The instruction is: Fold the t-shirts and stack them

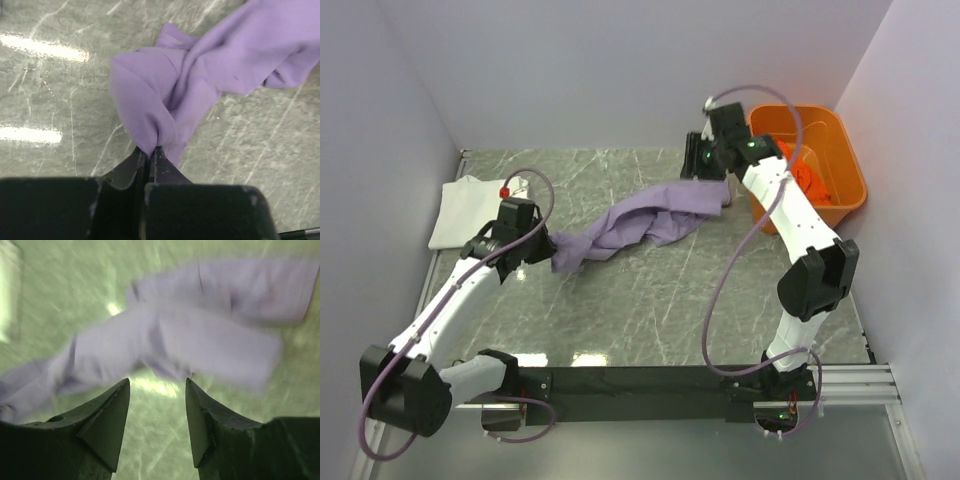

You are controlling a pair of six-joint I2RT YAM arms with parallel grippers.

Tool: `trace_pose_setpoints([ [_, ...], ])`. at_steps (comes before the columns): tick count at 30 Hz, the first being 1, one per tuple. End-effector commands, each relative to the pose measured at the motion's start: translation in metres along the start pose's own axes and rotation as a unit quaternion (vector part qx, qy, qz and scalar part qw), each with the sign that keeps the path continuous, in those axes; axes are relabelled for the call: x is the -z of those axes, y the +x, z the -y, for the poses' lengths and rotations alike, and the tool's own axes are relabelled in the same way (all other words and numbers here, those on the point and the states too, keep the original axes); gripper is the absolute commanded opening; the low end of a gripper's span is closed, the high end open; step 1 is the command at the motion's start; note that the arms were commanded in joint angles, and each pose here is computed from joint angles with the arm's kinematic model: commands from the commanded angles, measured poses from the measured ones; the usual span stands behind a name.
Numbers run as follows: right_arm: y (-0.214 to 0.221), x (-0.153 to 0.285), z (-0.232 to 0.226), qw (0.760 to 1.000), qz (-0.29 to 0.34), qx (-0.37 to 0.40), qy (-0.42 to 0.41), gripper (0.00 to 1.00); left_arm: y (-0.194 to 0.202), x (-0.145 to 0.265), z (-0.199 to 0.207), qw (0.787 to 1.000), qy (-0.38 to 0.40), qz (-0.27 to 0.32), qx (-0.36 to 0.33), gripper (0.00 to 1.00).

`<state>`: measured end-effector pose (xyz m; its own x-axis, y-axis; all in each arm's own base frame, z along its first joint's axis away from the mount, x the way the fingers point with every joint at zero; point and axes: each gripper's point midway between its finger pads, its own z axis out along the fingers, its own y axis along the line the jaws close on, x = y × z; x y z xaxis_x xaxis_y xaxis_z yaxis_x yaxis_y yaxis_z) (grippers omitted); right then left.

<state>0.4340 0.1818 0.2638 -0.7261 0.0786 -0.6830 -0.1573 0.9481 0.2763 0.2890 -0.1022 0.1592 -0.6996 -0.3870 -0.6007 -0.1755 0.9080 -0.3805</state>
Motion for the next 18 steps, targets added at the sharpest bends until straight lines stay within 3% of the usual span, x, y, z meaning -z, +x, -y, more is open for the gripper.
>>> trace_pose_setpoints([
  [1,0.055,-0.027,0.016,0.998,-0.068,-0.007,0.017,0.56,-0.002,-0.015,0.003,1.000,0.012,-0.004,-0.006,0.01],
  [9,0.107,-0.056,0.085,0.990,-0.047,-0.118,0.062,0.56,-0.004,-0.034,-0.018,0.999,-0.020,0.004,-0.030,0.01],
  [18,0.101,-0.101,0.102,0.967,0.035,-0.239,0.081,0.57,-0.003,-0.039,-0.034,0.999,-0.032,0.015,-0.014,0.01],
])
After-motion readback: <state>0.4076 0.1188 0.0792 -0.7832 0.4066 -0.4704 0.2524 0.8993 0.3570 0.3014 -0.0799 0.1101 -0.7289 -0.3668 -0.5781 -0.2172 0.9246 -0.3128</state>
